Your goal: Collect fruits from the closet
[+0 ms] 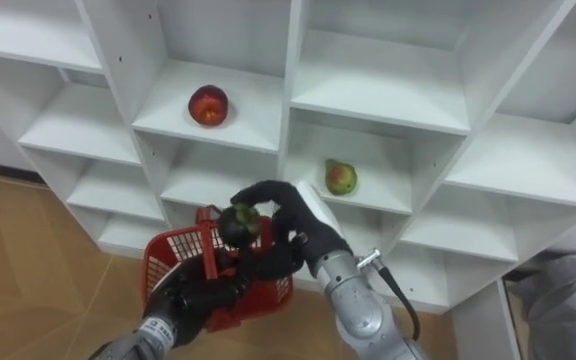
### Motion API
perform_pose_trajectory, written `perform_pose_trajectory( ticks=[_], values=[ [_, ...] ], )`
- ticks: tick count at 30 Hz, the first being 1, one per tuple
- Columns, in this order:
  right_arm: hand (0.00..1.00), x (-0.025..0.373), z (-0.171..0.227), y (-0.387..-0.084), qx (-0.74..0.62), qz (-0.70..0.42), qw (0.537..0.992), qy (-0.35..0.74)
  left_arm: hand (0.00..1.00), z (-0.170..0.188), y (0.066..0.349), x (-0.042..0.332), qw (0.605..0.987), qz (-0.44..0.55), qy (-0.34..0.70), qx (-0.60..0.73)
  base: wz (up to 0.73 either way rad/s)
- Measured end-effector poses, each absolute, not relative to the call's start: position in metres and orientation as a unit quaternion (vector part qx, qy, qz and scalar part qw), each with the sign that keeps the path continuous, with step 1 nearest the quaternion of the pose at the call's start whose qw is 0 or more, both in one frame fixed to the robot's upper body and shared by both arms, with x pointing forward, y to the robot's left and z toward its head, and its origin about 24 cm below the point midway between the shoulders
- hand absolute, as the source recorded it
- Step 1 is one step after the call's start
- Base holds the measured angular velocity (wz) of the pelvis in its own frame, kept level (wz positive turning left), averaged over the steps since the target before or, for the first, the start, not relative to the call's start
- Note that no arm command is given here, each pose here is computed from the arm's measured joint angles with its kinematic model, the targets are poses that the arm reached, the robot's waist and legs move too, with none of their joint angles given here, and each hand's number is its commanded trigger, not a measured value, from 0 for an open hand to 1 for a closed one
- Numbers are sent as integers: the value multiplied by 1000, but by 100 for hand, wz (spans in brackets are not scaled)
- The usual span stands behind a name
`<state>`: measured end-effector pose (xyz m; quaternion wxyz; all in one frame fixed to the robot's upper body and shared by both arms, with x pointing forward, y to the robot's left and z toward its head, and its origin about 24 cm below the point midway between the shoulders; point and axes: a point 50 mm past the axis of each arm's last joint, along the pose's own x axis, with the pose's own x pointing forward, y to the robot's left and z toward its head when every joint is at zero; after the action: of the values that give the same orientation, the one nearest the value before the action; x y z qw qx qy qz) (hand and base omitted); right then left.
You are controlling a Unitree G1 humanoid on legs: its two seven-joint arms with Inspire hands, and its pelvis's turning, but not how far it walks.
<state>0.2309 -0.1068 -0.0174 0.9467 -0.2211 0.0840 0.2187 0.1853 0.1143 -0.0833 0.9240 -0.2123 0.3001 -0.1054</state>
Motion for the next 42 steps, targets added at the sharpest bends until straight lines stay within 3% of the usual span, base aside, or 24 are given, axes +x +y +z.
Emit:
perform_pose_trajectory(
  ticks=[29, 42],
  values=[
    [100, 231, -28, -115, -237, 211, 942, 112, 100, -82, 114, 186, 927, -121, 305, -183, 1],
    [100, 236, -37, -127, -130, 173, 966, 144, 100, -72, 120, 193, 934, -126, 285, -174, 4]
  ],
)
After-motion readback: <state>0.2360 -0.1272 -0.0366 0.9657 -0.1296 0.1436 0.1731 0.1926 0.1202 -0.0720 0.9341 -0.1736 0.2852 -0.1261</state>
